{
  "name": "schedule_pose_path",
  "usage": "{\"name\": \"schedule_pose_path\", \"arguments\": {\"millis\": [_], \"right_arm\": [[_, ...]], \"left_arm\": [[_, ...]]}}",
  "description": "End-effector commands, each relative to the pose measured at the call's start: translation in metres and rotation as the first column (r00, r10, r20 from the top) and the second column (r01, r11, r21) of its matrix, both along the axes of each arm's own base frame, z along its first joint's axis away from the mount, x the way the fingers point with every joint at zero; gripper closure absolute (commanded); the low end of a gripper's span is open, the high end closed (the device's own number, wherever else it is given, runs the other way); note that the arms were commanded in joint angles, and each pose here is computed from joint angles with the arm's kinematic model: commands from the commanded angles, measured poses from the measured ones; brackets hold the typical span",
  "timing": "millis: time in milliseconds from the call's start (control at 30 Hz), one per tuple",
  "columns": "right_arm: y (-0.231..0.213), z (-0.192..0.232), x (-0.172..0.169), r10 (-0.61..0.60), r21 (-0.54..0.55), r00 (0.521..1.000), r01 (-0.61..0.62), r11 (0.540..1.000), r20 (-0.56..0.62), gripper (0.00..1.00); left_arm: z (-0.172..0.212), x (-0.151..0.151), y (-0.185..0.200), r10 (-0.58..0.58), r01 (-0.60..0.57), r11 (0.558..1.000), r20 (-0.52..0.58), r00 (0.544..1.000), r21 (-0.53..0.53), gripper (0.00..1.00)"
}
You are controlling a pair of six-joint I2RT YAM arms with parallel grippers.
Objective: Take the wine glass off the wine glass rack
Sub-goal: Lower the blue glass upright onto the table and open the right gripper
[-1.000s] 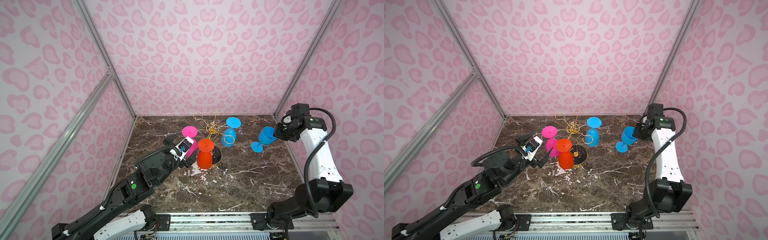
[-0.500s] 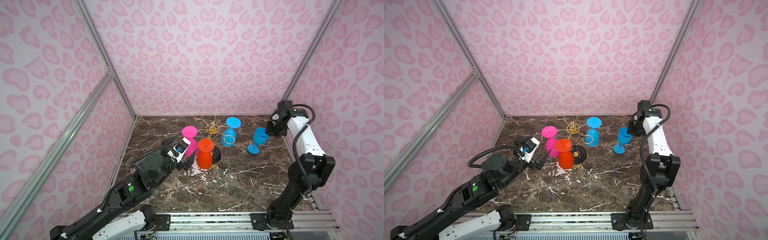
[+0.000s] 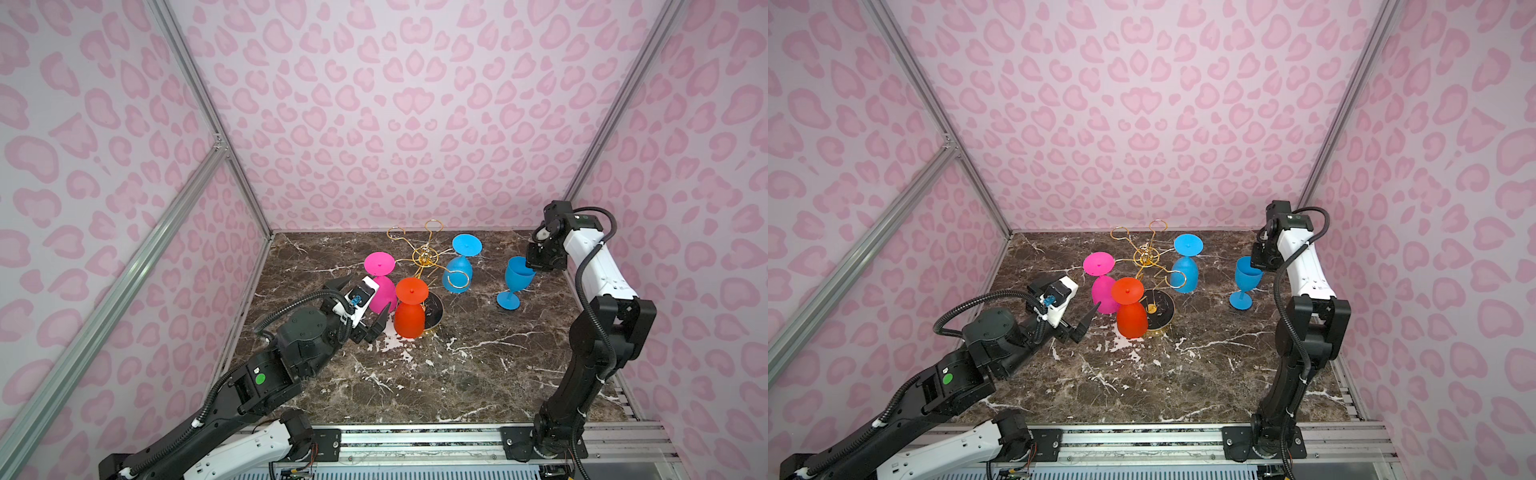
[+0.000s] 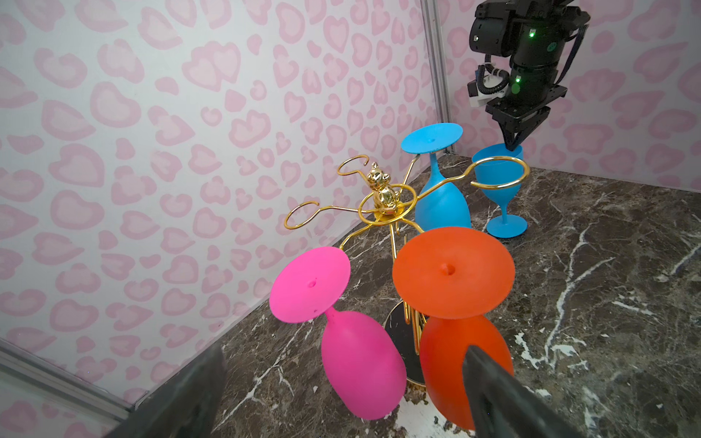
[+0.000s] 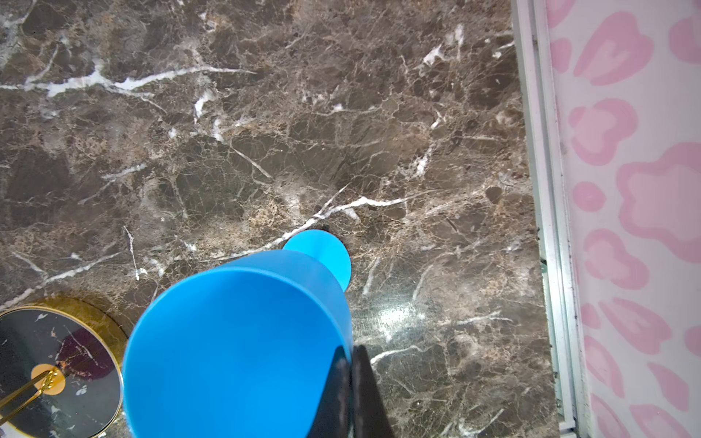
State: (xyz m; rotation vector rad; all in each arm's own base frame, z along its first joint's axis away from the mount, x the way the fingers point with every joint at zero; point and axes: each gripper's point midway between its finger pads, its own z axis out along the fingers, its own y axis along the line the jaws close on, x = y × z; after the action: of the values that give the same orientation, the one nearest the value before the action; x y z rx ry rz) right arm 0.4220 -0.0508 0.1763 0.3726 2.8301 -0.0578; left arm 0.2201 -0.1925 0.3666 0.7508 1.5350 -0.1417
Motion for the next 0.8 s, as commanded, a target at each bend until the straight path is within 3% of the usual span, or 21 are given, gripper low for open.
{"name": "schedule_pose_path", "arguments": {"millis": [0, 333, 767], "right_arm": [[-0.003, -0.004, 0.000, -0.006, -0.026, 1.000, 0.006, 1.000, -0.012, 1.00], [-0.001, -0.004, 0.002, -0.019, -0.040, 0.999, 0.021, 0.999, 0.030, 1.00], [0.037, -0.003, 0.023, 0.034, -0.043, 0.995, -0.030, 0.999, 0.094, 1.00]], "left_arm": [[-0.002, 0.000, 0.000, 0.004, -0.004, 1.000, -0.010, 1.000, -0.014, 0.02], [-0.002, 0.000, 0.000, 0.001, -0.001, 1.000, -0.017, 1.000, -0.018, 0.02], [-0.004, -0.002, -0.001, -0.010, 0.009, 1.000, -0.034, 0.999, -0.030, 0.02]]}}
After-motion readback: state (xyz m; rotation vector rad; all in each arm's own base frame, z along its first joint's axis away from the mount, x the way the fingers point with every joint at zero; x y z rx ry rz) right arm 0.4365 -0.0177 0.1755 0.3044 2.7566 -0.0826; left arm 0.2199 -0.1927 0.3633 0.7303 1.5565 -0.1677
